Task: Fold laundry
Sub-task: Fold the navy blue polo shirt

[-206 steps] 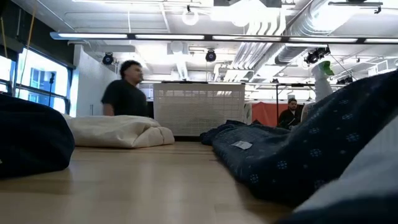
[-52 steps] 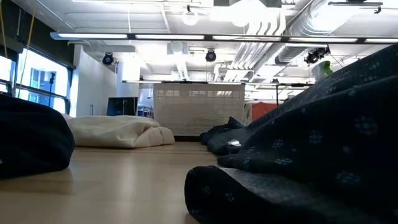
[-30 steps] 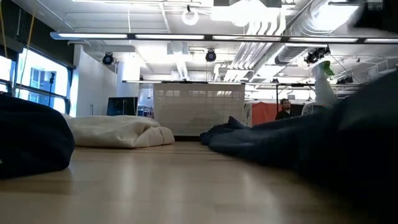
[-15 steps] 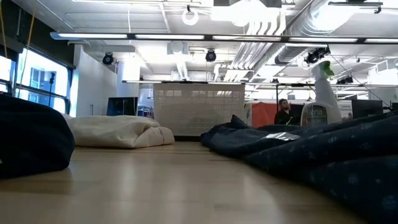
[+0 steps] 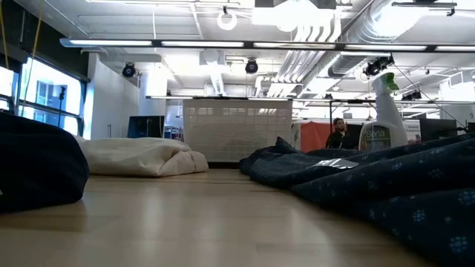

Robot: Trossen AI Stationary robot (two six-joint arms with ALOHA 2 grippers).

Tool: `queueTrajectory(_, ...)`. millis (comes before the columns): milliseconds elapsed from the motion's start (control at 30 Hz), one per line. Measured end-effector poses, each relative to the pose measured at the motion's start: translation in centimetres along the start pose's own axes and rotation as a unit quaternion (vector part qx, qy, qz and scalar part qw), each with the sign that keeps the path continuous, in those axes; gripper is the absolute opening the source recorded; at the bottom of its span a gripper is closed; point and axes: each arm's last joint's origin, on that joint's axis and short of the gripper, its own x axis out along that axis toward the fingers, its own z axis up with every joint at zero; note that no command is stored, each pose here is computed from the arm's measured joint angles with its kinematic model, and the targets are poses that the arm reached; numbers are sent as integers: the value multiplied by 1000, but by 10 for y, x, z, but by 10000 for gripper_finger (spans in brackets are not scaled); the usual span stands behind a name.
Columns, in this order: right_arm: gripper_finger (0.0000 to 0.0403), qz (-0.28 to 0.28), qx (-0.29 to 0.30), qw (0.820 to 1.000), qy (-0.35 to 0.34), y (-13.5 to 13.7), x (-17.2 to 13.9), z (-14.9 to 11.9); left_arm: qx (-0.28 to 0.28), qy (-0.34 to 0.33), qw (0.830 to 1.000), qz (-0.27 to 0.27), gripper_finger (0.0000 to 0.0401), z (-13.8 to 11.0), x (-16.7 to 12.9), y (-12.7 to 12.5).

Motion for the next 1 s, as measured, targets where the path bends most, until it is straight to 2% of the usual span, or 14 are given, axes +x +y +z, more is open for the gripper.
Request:
queueTrajectory(67,248,-8,-47,999,-14,-4,9,-12,29,9,1000,-9,114,-7,22,-3)
queueTrajectory(200,248,-32,-141,989,-33,-18,26,-25,51,29,998,-24,162,-20,57,-7)
queueTrajectory(333,248,-27,-207,977,-51,-33,43,-29,80,28,996,-28,202,-30,84,-14)
queueTrajectory(433,243,-24,-214,974,-66,-45,53,-27,89,32,995,-13,219,-36,101,-16)
queueTrajectory(567,206,-28,-173,981,-79,-62,63,-20,57,46,997,-12,222,-48,116,-16)
queueTrajectory(667,161,-22,-136,986,-88,-73,69,-14,29,62,998,-13,205,-59,123,-15)
queueTrajectory(767,110,-17,-91,991,-101,-83,73,-9,-5,81,997,-5,168,-62,123,-15)
queueTrajectory(900,31,-5,0,995,-100,-89,74,2,-90,89,992,-14,79,-59,115,-11)
queueTrajectory(967,11,11,33,995,-96,-87,72,10,-154,80,984,-44,28,-55,110,-7)
queueTrajectory(1000,12,19,51,994,-98,-85,70,15,-181,78,979,-54,15,-51,106,-7)
